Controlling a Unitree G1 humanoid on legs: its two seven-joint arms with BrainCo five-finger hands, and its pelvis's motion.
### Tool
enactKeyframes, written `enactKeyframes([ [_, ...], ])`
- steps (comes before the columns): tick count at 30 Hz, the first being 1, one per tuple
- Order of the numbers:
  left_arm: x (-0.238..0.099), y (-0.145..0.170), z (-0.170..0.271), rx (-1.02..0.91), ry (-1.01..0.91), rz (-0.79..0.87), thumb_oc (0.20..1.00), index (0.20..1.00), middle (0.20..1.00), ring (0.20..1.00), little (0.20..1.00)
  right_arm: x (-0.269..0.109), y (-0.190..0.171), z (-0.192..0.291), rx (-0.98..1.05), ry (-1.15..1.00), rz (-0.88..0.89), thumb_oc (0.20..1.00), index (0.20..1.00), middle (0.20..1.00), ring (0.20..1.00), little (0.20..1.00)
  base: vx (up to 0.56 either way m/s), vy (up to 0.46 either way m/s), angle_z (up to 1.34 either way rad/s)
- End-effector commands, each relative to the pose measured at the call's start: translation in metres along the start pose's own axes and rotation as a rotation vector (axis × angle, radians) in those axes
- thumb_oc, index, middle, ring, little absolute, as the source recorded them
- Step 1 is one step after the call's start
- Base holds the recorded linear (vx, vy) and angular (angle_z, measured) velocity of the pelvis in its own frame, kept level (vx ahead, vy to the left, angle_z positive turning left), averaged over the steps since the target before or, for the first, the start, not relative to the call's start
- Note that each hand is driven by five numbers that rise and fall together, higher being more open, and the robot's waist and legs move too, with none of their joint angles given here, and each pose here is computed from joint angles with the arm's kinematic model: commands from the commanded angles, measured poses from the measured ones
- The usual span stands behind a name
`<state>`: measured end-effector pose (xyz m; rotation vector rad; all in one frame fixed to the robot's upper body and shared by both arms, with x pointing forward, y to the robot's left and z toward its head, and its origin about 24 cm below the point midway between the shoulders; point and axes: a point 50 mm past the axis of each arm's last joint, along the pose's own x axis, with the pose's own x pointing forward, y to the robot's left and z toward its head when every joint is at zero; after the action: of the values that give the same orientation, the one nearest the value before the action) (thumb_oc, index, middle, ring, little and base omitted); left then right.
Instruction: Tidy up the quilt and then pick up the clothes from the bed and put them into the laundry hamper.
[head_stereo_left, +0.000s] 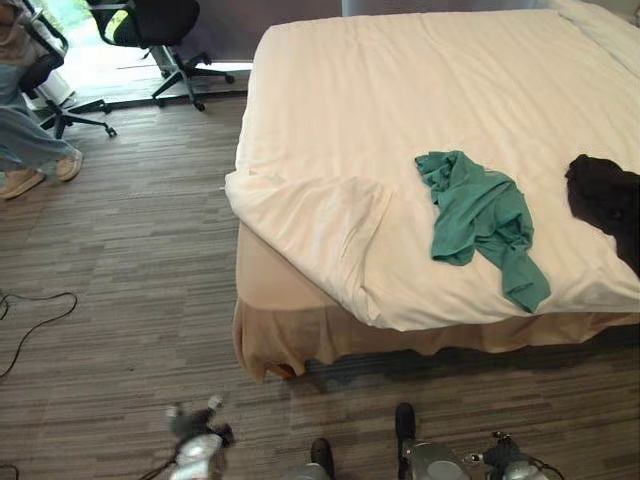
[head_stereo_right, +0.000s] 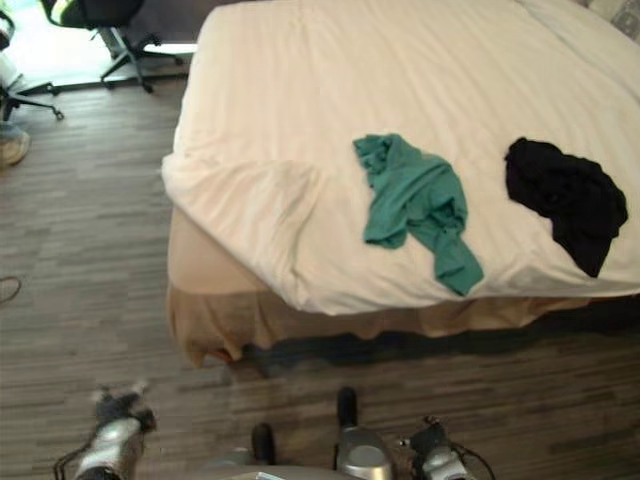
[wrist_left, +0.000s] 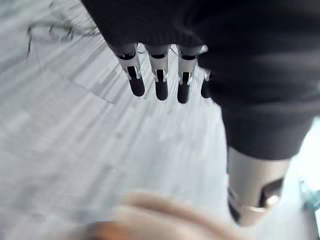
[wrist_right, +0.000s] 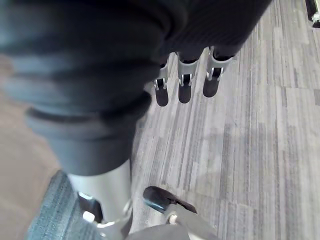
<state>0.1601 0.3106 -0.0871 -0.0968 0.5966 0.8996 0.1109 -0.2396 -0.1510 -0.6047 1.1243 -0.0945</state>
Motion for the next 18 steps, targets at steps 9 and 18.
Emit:
enactKeyframes([
  [9, -0.04, -0.083, 0.274, 0.212, -0.96, -0.284, 1.0, 1.0, 1.0, 1.0, 1.0, 0.006, -0.03, 0.005, -0.111, -0.04, -0.045, 1.0, 1.0, 1.0, 1.0, 1.0, -0.02, -0.04, -0.1],
  [18, -0.121, -0.147, 0.407, 0.874, -1.378, 0.111, 1.0, 1.0, 1.0, 1.0, 1.0, 0.01, -0.065, 0.053, -0.13, -0.204, -0.175, 1.0, 1.0, 1.0, 1.0, 1.0, -0.14, -0.039, -0.24],
])
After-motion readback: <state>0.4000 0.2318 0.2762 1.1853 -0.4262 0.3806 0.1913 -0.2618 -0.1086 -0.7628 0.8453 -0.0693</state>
